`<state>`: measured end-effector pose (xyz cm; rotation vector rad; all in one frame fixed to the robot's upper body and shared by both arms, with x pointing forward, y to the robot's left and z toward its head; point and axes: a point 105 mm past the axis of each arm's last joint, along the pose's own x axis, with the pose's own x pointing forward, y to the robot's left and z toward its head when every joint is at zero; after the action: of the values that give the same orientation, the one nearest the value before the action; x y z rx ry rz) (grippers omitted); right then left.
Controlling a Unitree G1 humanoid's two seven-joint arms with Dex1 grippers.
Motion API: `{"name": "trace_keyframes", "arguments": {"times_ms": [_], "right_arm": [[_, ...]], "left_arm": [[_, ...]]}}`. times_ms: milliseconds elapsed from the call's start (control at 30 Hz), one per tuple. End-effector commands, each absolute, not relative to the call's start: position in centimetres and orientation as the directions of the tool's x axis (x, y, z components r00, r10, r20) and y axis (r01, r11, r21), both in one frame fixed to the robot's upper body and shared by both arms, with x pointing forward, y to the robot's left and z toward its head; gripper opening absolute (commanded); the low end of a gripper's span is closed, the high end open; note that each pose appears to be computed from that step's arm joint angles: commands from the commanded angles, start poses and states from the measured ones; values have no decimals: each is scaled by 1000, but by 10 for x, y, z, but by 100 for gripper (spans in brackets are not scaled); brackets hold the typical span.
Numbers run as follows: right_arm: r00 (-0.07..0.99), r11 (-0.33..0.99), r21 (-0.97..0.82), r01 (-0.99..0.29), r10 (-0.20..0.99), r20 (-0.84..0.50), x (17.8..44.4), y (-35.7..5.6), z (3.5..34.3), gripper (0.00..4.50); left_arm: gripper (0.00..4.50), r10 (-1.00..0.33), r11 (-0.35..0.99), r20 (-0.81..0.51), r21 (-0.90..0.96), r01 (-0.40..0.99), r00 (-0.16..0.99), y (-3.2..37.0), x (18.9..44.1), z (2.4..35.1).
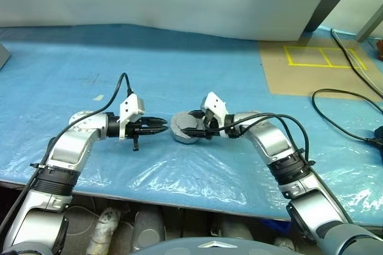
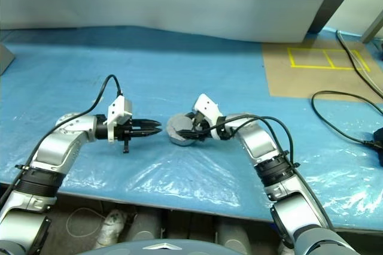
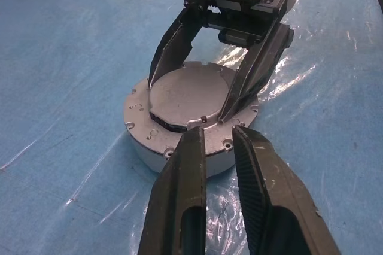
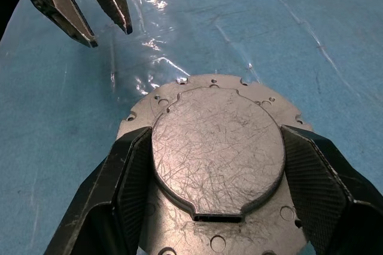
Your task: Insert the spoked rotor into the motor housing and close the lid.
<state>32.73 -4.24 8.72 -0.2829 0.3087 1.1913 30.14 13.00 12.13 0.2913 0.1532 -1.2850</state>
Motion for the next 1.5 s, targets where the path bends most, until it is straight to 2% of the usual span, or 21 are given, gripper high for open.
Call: {"name": "trace_keyframes", "arguments": {"times_ms": [33,167,367,533,700,867,1067,1200,1500], "right_arm": [[334,390,31,-920,824,-458,320,-56,57,296],[349,390,0,-921,825,-445,321,-52,62,296],[382,386,-116,-915,738,-556,321,-63,28,296],[507,499,-190,-846,639,-579,342,-80,16,296],[454,460,-142,-877,692,-561,335,-71,23,296],[405,416,-120,-901,713,-573,324,-68,21,296],[385,404,-97,-910,732,-563,317,-66,26,296],[382,404,-92,-910,731,-566,315,-67,26,296],[392,420,-90,-903,721,-571,314,-70,25,296]], "left_arm": [[78,-926,237,-261,165,958,274,127,302,130],[78,-927,233,-262,165,959,270,126,302,131],[78,-929,231,-256,166,959,268,124,304,132],[78,-931,224,-256,163,961,261,122,302,131],[78,-922,235,-279,153,960,270,123,305,125],[78,-863,305,-353,206,930,361,127,327,103],[78,-855,366,-306,214,906,418,116,346,99],[78,-888,387,-224,110,916,402,110,347,106],[78,-865,313,-357,163,936,352,114,340,79]]}}
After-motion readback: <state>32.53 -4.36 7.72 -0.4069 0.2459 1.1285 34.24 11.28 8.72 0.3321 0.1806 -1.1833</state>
